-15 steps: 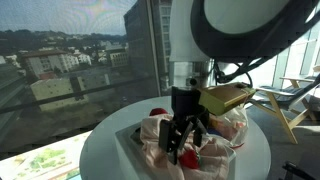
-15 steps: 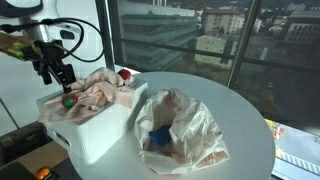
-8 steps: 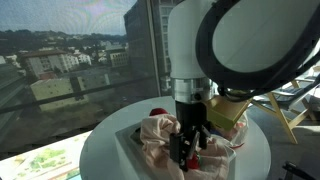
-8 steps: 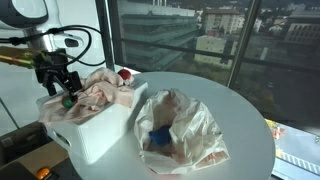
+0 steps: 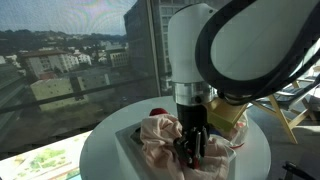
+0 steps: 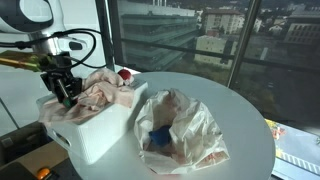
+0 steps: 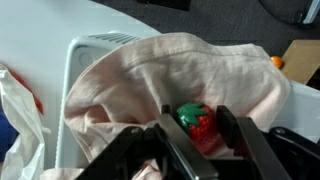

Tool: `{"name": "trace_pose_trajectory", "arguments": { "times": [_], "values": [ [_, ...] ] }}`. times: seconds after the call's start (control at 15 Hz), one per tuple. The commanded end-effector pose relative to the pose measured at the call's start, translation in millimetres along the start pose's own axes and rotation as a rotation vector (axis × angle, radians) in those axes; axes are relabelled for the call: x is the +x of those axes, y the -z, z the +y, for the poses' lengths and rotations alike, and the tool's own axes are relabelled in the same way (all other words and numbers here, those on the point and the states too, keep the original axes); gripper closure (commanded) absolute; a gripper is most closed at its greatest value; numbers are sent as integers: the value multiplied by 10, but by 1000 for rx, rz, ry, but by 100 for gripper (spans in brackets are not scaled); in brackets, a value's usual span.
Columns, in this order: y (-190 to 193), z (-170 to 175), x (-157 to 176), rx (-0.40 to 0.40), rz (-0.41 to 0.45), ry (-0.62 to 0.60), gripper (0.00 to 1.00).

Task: Put the items on the container in the plastic except the radish.

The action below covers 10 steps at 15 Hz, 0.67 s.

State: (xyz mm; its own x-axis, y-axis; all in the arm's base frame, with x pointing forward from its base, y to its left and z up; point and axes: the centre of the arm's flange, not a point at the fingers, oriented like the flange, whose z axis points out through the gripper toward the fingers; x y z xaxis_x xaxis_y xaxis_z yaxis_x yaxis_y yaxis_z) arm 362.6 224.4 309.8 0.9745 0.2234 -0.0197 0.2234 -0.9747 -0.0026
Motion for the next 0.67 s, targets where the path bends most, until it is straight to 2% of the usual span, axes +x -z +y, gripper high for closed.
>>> {"name": "trace_pose_trajectory", "arguments": {
  "times": [0.0, 0.13, 0.33, 0.47, 0.6],
  "values": [
    [362, 125, 14, -5, 32, -31, 74],
    [573, 299, -1, -11, 50, -91, 74],
    [854, 780, -86, -19, 55, -265, 74],
    [836, 1112, -122, -11, 14, -378, 74],
    [664, 1385, -95, -4, -15, -481, 76]
  ]
}}
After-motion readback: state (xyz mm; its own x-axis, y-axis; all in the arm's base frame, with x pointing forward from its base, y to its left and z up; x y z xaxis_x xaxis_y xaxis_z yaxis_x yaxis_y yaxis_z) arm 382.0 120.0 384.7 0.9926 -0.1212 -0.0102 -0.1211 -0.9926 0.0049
